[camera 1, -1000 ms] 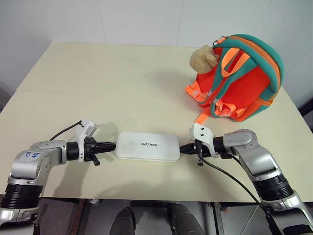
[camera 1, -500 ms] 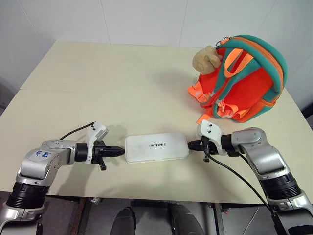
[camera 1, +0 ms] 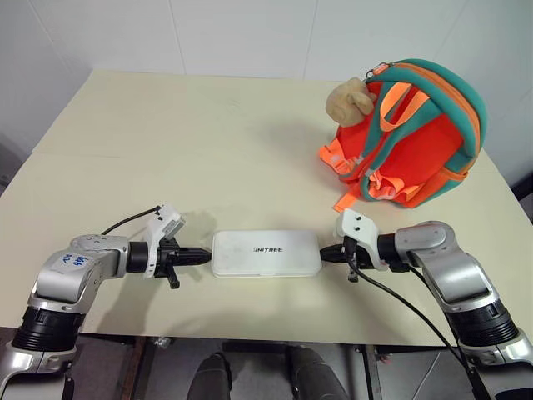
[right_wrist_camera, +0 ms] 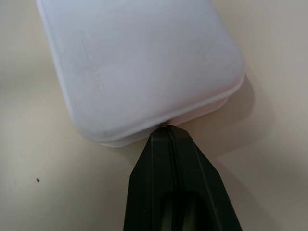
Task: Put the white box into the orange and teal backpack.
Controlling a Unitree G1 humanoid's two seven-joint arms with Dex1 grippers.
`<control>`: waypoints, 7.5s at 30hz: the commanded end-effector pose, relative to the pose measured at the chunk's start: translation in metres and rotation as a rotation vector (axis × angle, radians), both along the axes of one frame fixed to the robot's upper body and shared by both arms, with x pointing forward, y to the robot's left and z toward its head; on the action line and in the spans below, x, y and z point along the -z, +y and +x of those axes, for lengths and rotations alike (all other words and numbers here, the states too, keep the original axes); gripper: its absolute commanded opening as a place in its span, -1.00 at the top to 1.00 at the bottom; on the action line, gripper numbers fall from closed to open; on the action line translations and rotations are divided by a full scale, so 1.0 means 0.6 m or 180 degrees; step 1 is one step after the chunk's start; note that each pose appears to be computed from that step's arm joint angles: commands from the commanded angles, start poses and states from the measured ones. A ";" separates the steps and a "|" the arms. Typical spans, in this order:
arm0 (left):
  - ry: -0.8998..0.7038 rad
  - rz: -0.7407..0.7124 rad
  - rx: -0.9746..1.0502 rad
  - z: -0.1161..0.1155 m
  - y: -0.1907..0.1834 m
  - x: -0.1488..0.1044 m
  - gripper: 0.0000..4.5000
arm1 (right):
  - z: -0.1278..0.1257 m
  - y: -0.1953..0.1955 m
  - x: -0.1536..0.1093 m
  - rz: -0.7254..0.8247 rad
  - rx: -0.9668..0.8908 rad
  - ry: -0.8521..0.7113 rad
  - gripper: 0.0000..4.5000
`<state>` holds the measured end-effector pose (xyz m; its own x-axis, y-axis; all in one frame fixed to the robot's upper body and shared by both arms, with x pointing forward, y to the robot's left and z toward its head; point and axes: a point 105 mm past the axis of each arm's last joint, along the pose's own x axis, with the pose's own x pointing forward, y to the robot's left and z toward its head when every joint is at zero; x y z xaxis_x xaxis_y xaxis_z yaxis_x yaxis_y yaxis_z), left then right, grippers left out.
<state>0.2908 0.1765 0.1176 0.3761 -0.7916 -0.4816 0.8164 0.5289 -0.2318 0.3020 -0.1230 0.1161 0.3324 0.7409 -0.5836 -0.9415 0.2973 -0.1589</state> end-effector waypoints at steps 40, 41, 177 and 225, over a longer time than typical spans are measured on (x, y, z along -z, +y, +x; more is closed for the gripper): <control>-0.0639 -0.0151 -0.0734 0.033 0.094 -0.074 0.04 | -0.015 -0.060 -0.064 -0.0109 -0.0108 -0.0260 -0.04; -0.0632 -0.0202 -0.0743 0.033 0.093 -0.077 -0.11 | -0.018 -0.059 -0.064 -0.0108 -0.0108 -0.0255 -0.19; 0.0573 -0.3215 -0.0843 -0.005 0.002 -0.123 0.41 | 0.175 -0.093 -0.212 0.2369 0.1759 -0.1295 -1.00; -0.0006 -0.3015 -0.1344 0.048 0.118 -0.170 0.41 | -0.102 0.083 -0.283 0.1790 -0.1185 -0.0396 1.00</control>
